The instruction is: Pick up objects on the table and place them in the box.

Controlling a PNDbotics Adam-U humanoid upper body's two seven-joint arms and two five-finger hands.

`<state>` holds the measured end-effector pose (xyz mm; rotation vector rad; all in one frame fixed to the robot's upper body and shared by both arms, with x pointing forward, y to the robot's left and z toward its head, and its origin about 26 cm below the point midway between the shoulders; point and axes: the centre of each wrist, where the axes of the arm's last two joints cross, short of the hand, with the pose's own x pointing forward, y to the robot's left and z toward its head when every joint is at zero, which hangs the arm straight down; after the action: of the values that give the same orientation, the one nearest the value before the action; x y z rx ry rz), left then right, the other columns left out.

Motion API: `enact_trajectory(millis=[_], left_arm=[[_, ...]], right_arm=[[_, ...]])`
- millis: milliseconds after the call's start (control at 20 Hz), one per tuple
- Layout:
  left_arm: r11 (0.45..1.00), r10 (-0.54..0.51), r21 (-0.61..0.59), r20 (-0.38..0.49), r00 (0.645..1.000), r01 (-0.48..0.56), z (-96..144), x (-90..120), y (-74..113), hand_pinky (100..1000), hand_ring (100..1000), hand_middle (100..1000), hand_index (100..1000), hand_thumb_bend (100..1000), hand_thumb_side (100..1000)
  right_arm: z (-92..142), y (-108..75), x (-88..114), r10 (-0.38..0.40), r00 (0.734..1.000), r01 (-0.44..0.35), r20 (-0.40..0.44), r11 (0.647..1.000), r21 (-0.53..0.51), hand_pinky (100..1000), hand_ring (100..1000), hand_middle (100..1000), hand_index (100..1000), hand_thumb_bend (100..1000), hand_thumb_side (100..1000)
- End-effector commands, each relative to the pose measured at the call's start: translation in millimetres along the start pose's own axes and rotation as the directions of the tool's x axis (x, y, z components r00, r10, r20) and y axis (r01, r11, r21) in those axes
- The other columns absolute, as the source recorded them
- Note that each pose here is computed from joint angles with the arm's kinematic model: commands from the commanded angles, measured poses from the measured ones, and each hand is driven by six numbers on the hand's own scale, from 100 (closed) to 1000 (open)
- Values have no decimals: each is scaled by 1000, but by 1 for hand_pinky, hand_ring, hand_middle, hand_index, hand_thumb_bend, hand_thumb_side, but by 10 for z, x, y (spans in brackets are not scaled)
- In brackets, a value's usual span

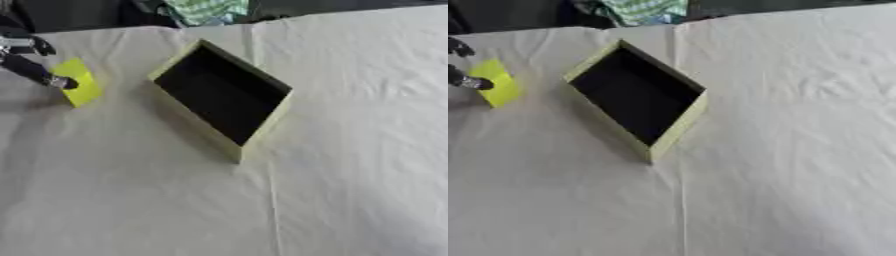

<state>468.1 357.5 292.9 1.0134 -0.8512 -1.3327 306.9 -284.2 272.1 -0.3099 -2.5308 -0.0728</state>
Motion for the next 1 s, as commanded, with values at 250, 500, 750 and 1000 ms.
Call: enact_trajectory(millis=[250, 500, 750, 1000], left_arm=[[999, 15, 30, -38, 999, -14, -9, -55, 38, 1000, 1000, 901, 959, 558, 653], [1000, -1, 22, -63, 998, 3, -60, -53, -20, 1000, 1000, 871, 943, 498, 636], [998, -20, 57, -51, 998, 23, -99, -29, -73, 1000, 924, 761, 892, 378, 593], [990, -5, 140, -2, 1000, 5, -99, -15, -71, 881, 735, 550, 734, 111, 463]], right_arm=[[-47, -12, 75, 4, 1000, -4, 30, 1000, 4, 769, 788, 562, 839, 100, 733], [-48, -5, 76, 1, 1000, -1, 30, 1000, 4, 769, 788, 561, 840, 100, 734], [-42, -1, 71, 0, 1000, 0, 26, 1000, 4, 770, 788, 560, 840, 100, 735], [-35, -2, 66, 0, 1000, 0, 20, 1000, 2, 770, 788, 560, 840, 100, 736]])
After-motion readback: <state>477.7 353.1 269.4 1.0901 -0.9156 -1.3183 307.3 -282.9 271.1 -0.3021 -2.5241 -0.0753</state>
